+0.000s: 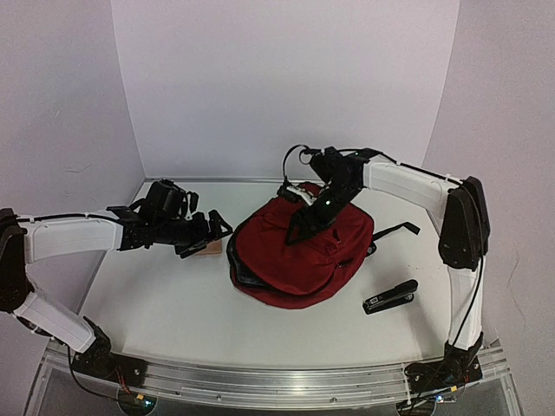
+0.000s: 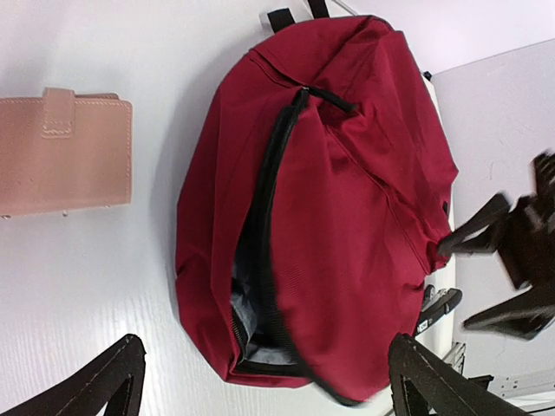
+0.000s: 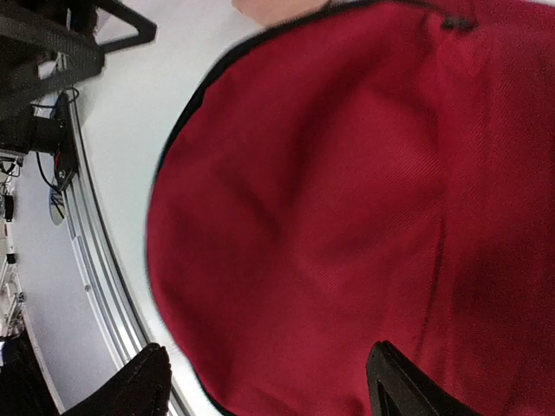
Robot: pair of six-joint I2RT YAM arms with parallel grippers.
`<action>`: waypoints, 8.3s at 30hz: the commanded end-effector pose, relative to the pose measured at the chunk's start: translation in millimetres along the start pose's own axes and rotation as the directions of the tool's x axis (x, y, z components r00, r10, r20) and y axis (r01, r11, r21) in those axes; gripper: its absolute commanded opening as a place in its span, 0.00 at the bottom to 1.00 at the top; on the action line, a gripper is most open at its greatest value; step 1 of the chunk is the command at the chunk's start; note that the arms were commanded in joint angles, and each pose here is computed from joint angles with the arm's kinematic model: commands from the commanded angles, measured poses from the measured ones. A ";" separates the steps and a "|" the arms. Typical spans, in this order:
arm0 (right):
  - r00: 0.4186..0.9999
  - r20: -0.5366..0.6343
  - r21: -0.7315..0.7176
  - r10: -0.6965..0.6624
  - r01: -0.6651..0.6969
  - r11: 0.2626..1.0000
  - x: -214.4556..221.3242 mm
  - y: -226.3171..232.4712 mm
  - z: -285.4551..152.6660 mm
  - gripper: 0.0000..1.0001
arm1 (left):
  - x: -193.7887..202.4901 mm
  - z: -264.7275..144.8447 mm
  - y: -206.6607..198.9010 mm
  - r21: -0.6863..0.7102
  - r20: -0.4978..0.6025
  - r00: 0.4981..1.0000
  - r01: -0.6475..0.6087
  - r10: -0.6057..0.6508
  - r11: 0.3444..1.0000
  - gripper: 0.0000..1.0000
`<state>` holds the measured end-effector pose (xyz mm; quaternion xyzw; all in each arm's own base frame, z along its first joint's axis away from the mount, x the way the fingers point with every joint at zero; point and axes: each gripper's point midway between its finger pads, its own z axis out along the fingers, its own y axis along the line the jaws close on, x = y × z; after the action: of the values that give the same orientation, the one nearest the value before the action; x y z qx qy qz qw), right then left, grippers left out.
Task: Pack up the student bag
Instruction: Adjust the student bag at the center of the board, then zip the student bag at the center of the board.
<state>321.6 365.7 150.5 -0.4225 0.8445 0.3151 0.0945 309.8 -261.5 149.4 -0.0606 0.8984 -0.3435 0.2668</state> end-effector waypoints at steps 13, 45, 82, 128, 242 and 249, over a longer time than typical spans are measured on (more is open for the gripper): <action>0.989 -0.148 0.031 -0.012 0.017 0.999 53.5 3.4 39.9 0.61 | 2.5 66.6 7.2 0.055 -0.179 0.978 -0.102 0.110 0.993 0.54; 0.991 0.130 0.232 -0.029 -0.002 0.973 -38.8 -28.7 -46.2 0.64 | 15.1 52.5 -47.6 0.246 -0.144 0.527 -0.801 0.838 0.546 0.66; 0.993 0.121 0.202 -0.005 -0.019 0.979 -25.1 -28.9 -50.9 0.69 | -51.6 148.3 -59.0 0.293 0.005 0.311 -0.909 0.950 0.296 0.48; 0.996 0.085 0.161 0.031 -0.044 0.986 -19.7 -37.0 -28.5 0.70 | -86.7 129.9 -81.1 0.230 0.110 0.330 -0.926 0.937 0.299 0.31; 0.993 0.110 0.574 0.035 -0.092 0.813 -61.3 -179.8 17.2 0.61 | 33.4 21.3 -24.1 0.206 -0.038 0.936 -0.334 0.349 0.920 0.00; 0.992 0.127 0.586 0.024 -0.094 0.805 -65.3 -176.6 0.3 0.61 | 62.7 26.6 -29.8 0.266 -0.083 0.940 -0.299 0.331 0.916 0.00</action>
<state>477.9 380.7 93.9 -0.3669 0.8850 0.1235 0.2588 284.5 -305.7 120.8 0.1382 0.8735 -0.3746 0.2786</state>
